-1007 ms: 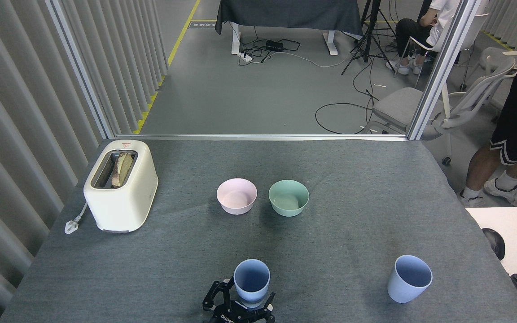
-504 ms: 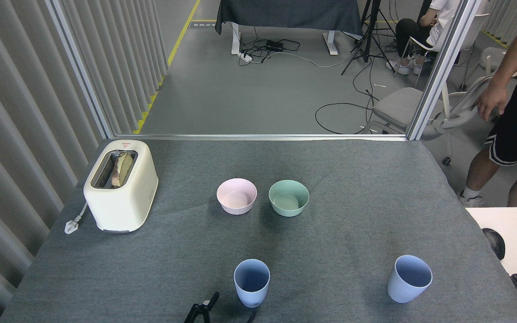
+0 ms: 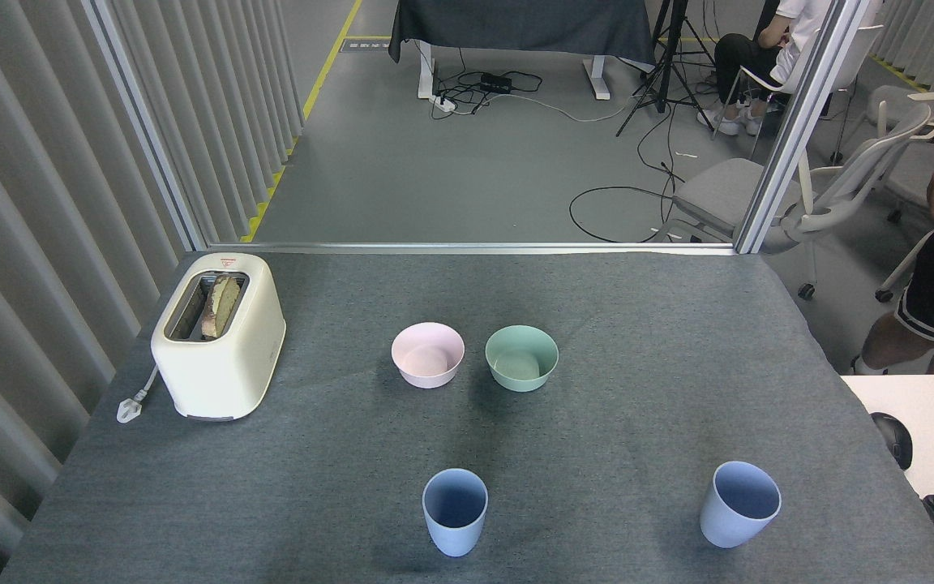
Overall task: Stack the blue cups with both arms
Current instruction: 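Open the left gripper and withdraw it from the cup, then reach the right gripper to the other blue cup and grasp it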
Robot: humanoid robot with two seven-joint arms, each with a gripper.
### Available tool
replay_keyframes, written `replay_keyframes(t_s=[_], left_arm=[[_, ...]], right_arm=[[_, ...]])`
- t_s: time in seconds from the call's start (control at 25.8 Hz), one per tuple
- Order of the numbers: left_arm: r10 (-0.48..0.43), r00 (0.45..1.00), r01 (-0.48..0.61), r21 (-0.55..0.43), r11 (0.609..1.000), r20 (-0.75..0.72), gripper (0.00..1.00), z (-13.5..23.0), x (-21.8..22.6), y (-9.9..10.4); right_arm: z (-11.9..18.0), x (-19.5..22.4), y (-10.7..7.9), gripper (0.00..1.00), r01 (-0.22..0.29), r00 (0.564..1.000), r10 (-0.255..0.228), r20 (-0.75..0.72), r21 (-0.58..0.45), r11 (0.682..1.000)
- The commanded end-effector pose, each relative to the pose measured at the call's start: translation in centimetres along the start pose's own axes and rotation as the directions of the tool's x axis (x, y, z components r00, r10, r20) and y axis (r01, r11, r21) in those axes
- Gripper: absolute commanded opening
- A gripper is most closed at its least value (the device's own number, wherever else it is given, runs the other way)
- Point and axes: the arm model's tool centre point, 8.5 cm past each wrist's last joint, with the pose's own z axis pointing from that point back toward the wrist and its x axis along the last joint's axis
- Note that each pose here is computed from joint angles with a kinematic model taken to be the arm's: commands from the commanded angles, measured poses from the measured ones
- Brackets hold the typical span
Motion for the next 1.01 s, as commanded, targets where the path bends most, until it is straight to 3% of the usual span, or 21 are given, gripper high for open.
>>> replay_keyframes(t_s=[0.0,0.15,0.66,0.97], left_arm=[[0.008,1.000,-0.008,-0.003,1.000,-0.016,1.00,0.5,-0.5,-0.1],[0.006,1.000,-0.006,-0.002,1.000,-0.019,1.00,0.4,-0.5,0.0],[0.006,1.000,-0.006,0.004,1.000,-0.019,1.00,0.4,-0.5,0.0],[0.006,1.000,-0.006,0.007,1.000,-0.019,1.00,0.4,-0.5,0.0]], right_arm=[[-3.2,-1.1,-1.1,1.00,-0.030,0.999,0.030,0.017,-0.017,0.999],[-5.5,-0.6,-1.2,1.00,-0.019,0.999,0.020,0.030,-0.019,1.000],[-7.0,0.4,-1.3,1.00,0.013,0.997,-0.011,0.072,-0.022,1.000],[-9.1,0.2,-2.5,1.00,0.020,0.998,-0.016,0.067,-0.053,0.998]])
